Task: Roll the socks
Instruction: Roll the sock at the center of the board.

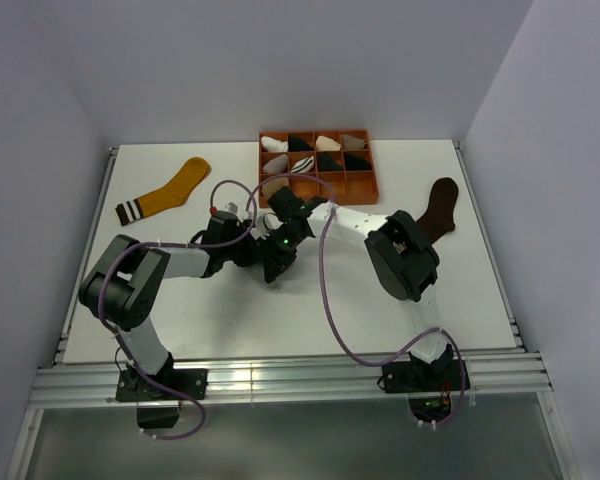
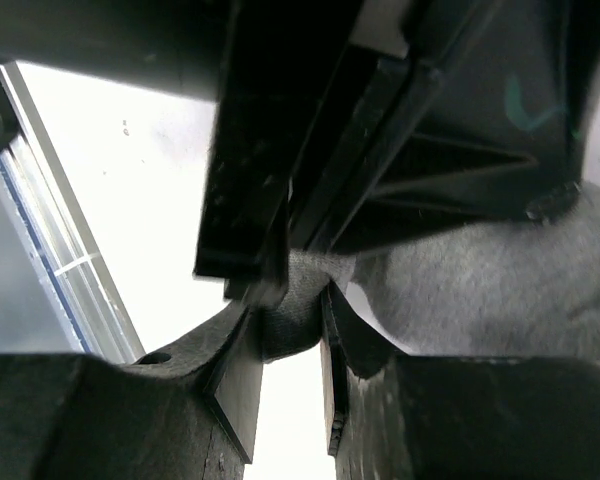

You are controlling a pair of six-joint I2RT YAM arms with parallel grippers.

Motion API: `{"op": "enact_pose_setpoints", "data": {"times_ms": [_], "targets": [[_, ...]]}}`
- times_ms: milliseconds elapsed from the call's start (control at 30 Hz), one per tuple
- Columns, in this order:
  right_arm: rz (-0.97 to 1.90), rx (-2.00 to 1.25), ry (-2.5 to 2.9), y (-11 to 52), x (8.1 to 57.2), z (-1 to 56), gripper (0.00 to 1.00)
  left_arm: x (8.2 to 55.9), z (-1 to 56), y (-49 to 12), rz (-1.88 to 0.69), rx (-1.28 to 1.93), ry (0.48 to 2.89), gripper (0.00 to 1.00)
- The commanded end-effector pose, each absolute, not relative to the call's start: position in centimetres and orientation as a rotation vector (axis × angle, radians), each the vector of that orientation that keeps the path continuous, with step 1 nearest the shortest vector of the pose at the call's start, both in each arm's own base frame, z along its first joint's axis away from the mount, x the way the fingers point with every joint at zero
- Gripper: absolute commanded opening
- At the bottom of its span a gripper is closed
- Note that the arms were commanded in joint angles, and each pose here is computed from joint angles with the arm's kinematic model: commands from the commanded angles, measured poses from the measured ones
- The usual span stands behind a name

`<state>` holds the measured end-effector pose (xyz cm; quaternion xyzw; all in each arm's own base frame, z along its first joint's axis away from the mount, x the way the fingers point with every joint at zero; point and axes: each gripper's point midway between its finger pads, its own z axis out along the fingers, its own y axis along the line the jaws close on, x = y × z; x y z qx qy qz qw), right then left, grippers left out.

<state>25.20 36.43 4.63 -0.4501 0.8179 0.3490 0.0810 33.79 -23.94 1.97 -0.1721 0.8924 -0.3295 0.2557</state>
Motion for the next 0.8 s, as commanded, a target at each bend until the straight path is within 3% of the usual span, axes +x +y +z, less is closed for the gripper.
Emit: {"op": "enact_pose_setpoints", "data": {"times_ms": [0, 333, 767], "targets": [[1.143, -1.424, 2.363, 38.0, 24.2, 3.8, 0.0, 31.9, 0.0, -23.5, -0.824, -0.47, 2.518, 0.13], [1.2, -1.331, 2.52, 36.1, 22.3, -0.9, 0.0, 32.4, 1.0, -23.0, -0.798, -0.486, 2.469, 0.24], [1.094, -1.254, 2.568, 35.5, 23.1, -0.9, 0.0, 33.9, 4.5, -18.2, -0.6, -0.771, 2.333, 0.59]]}}
